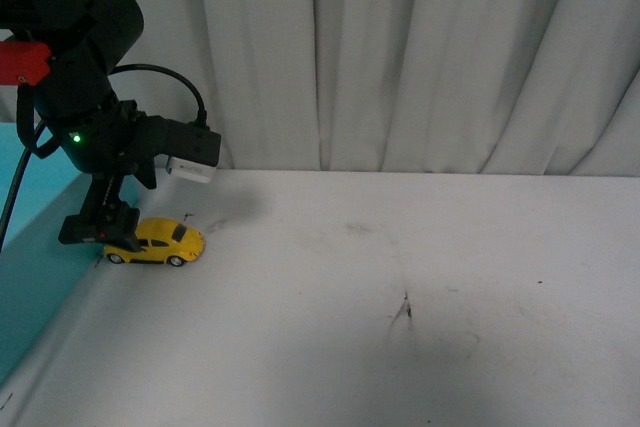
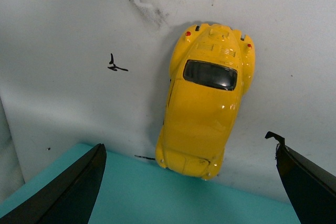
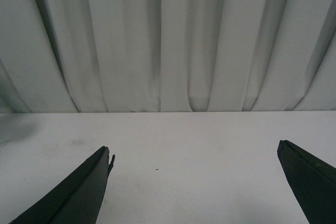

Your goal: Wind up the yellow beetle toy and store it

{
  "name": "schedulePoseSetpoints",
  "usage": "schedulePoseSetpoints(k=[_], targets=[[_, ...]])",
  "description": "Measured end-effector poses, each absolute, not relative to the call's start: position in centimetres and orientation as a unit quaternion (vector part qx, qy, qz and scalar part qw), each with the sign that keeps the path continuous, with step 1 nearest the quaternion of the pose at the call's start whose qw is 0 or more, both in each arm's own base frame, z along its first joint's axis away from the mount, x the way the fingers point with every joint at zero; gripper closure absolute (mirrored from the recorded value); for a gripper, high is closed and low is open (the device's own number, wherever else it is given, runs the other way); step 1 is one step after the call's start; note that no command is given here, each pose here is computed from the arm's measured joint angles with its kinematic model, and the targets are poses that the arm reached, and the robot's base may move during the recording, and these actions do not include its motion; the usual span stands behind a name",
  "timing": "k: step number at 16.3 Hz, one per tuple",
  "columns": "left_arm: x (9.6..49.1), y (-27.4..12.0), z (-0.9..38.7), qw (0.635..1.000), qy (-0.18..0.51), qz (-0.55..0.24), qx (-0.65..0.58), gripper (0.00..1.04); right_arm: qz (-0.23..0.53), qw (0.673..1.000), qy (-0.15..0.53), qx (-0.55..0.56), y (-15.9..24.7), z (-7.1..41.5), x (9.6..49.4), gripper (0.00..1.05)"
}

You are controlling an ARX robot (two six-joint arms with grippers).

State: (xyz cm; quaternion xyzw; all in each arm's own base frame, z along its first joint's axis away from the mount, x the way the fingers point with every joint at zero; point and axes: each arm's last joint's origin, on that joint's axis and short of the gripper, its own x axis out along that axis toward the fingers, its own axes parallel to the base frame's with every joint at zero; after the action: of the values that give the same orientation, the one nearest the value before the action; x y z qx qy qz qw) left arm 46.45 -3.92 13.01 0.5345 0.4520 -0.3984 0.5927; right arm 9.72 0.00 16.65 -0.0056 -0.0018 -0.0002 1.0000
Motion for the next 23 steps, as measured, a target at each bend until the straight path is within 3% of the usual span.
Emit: schedulePoseSetpoints(k=[6, 9, 13, 15, 19, 23], targets=[[47.0, -5.2, 10.4, 0.554, 0.467, -0.423, 0.544, 0.07, 0.000, 1.000, -0.002, -0.005, 0.0, 16.6, 9.7, 0.07], [47.3, -5.3, 9.5, 0.556, 0.486, -0.413, 0.533, 0.07, 0.000, 1.000, -0.002, -0.005, 0.0, 16.6, 9.7, 0.07], [47.7, -5.2, 8.8, 0.593, 0.533, -0.349, 0.492, 0.47, 0.000, 1.000, -0.002, -0.005, 0.0, 16.7, 9.7, 0.07], [47.8, -5.1, 8.9, 0.614, 0.553, -0.314, 0.469, 0.61, 0.000, 1.000, -0.002, -0.006, 0.0, 16.6, 9.7, 0.07], [47.6, -5.3, 9.2, 0.620, 0.570, -0.306, 0.443, 0.64, 0.000, 1.000, -0.002, -0.005, 0.0, 16.6, 9.7, 0.07], [46.7, -7.0, 9.5, 0.563, 0.533, -0.418, 0.474, 0.64, 0.000, 1.000, -0.002, -0.005, 0.0, 16.6, 9.7, 0.07]])
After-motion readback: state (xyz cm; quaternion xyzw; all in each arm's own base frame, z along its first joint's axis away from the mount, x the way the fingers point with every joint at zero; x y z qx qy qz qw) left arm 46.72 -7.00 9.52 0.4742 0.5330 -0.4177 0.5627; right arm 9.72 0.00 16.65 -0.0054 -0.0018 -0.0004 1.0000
